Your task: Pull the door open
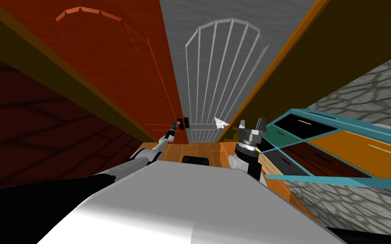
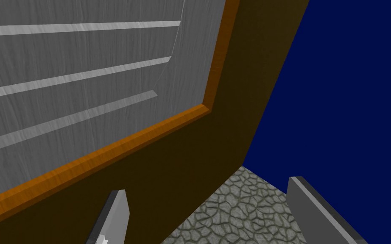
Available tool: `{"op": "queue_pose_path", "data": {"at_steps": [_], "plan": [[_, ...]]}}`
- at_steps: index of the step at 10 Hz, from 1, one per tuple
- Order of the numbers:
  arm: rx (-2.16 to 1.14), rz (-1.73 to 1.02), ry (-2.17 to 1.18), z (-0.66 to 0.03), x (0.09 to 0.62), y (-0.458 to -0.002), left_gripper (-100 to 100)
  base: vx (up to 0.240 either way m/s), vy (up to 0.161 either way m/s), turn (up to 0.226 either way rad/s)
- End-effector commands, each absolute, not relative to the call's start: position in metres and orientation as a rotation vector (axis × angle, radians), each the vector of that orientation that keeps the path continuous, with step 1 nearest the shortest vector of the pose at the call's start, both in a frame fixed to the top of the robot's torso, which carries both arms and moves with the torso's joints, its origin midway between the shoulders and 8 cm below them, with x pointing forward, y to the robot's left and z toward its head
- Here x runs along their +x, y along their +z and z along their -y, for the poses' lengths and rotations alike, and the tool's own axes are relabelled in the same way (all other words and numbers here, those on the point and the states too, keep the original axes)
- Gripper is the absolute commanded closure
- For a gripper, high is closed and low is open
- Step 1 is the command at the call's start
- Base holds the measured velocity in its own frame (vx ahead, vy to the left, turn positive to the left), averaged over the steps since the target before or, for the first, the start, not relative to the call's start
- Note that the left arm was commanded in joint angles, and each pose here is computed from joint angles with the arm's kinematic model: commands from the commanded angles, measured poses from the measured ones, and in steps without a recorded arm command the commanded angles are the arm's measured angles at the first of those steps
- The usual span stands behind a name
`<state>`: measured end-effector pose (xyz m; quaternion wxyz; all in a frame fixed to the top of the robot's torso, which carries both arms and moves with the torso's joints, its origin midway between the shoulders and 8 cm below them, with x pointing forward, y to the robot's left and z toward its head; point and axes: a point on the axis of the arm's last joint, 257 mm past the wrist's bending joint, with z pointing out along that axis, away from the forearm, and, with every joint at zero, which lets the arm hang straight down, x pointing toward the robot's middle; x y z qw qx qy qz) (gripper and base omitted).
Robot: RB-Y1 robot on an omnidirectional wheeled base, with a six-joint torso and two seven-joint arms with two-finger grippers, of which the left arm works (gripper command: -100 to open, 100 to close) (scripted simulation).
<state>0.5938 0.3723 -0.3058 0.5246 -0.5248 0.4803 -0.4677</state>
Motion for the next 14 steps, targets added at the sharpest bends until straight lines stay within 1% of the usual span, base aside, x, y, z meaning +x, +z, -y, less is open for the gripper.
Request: {"op": "queue_pose_path", "data": {"at_steps": [1,3,4,9,10,11,12,14], "plan": [[-1.244,-1.148,-1.141,-0.361,0.597,-0.299,-100,0.147,-0.074,-0.107],[-1.244,-1.147,-1.141,-0.361,0.597,-0.299,-100,0.045,-0.028,0.011],[-1.244,-1.147,-1.141,-0.361,0.597,-0.299,100,0.0,0.0,0.0],[-1.244,-1.147,-1.141,-0.361,0.597,-0.299,100,-0.004,0.004,-0.003],[-1.26,-1.148,-1.108,-0.379,0.589,-0.307,100,-0.129,0.063,0.104],[-1.264,-1.148,-1.101,-0.383,0.587,-0.308,100,-0.178,0.088,0.119],[-1.258,-1.149,-1.11,-0.38,0.588,-0.305,-100,-0.161,0.076,0.077],[-1.252,-1.157,-1.126,-0.371,0.591,-0.303,-100,-0.221,0.027,-0.005]]}}
